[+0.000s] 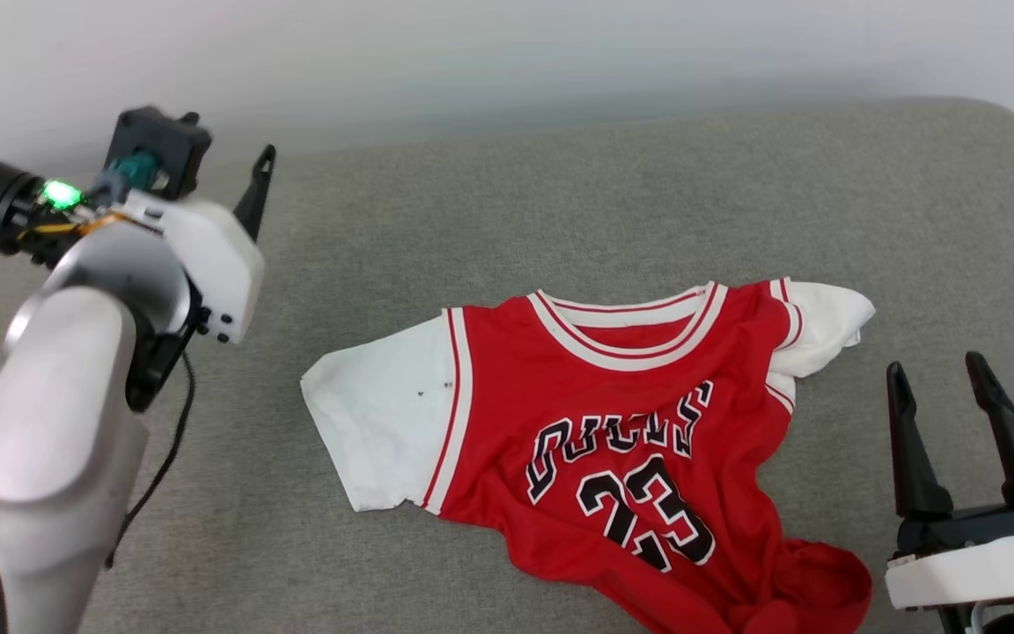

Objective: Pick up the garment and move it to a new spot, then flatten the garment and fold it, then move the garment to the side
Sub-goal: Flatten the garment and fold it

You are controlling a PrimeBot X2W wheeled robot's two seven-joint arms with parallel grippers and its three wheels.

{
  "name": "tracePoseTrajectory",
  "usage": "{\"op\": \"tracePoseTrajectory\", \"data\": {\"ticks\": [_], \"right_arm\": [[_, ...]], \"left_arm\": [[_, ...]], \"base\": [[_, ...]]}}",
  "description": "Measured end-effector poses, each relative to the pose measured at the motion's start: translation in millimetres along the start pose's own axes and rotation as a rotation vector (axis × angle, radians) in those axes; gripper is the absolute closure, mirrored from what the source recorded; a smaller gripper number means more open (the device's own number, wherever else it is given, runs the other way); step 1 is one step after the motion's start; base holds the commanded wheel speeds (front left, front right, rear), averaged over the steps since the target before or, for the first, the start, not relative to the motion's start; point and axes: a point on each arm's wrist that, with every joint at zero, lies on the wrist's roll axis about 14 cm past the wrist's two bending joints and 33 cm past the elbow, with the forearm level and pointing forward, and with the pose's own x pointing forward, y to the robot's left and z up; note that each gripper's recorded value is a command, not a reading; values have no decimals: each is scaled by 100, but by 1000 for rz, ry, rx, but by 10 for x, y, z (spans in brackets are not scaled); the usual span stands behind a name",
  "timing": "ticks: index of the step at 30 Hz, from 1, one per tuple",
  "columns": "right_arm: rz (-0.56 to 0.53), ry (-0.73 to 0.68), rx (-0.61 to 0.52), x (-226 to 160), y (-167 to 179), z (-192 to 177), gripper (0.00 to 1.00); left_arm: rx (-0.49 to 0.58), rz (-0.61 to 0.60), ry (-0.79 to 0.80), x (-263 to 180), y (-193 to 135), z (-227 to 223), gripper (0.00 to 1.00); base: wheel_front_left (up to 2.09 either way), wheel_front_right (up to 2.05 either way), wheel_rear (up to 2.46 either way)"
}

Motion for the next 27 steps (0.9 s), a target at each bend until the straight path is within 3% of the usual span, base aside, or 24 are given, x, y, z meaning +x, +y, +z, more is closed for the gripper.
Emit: {"op": "tracePoseTrajectory", "data": {"ticks": [4,15,22,27], "right_arm": [[-19,21,21,-38,32,-66,0],[-46,81,23,19,6,-308,0],[-53,114,15,88,-21,-452,0],[-54,142,8,117,-23,-560,0]], "left_arm": [[-6,-103,176,145,-132,-132,0],[136,-421,788,21,-710,-1115,0],[202,-545,1011,-141,-905,-1600,0],[256,-603,1076,-183,-992,-1827,0]], "base": [[0,0,0],[0,0,0],[0,0,0],[0,0,0]]}}
